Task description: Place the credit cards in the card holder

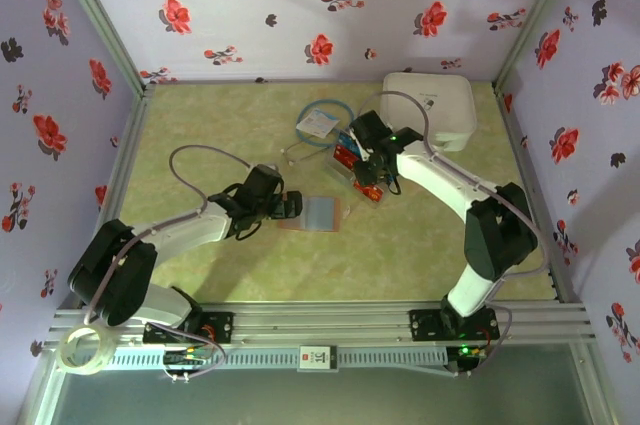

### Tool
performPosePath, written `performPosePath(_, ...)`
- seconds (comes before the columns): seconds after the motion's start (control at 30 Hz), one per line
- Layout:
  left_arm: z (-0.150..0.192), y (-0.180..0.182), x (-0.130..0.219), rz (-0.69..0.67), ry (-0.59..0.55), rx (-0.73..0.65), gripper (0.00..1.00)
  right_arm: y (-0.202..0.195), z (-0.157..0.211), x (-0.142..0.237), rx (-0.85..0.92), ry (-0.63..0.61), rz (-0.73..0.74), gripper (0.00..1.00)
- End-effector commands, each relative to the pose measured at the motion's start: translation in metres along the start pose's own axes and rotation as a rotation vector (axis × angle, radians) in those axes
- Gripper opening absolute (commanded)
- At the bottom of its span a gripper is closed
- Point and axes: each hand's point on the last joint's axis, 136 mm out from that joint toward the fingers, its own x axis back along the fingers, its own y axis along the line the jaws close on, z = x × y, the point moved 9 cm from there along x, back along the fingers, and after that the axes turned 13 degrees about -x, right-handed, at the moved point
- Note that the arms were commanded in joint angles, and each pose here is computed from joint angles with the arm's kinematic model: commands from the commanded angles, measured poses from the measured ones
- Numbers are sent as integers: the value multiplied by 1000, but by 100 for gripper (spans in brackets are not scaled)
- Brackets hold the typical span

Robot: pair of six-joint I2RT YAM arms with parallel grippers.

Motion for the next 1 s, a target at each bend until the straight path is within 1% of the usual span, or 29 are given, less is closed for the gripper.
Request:
performPosePath(0.0, -1, 1, -2, 16, -3, -8, 100, 0, -1, -4, 59, 29, 35, 46)
performPosePath(0.23, 3, 3, -5, 24, 2, 7, 100, 0, -3, -23, 87, 61, 83, 43)
performPosePath(0.43, 3, 5, -6, 28, 5, 15, 100, 1, -5, -32, 107, 74, 113, 36)
performPosePath(0.5, 3, 5, -7, 29, 6, 16, 100, 0, -5, -36, 109, 81, 125, 32)
performPosePath(0.67, 4, 5, -8, 31, 7, 18, 100, 0, -5, -38, 113, 82, 131, 26)
performPosePath(0.83, 5, 5, -9, 33, 9, 21, 100, 1, -6, -38, 112, 82, 126, 17)
performPosePath(0.97, 6, 5, -9, 34, 9, 20, 100, 1, -7, -35, 114, 77, 123, 16)
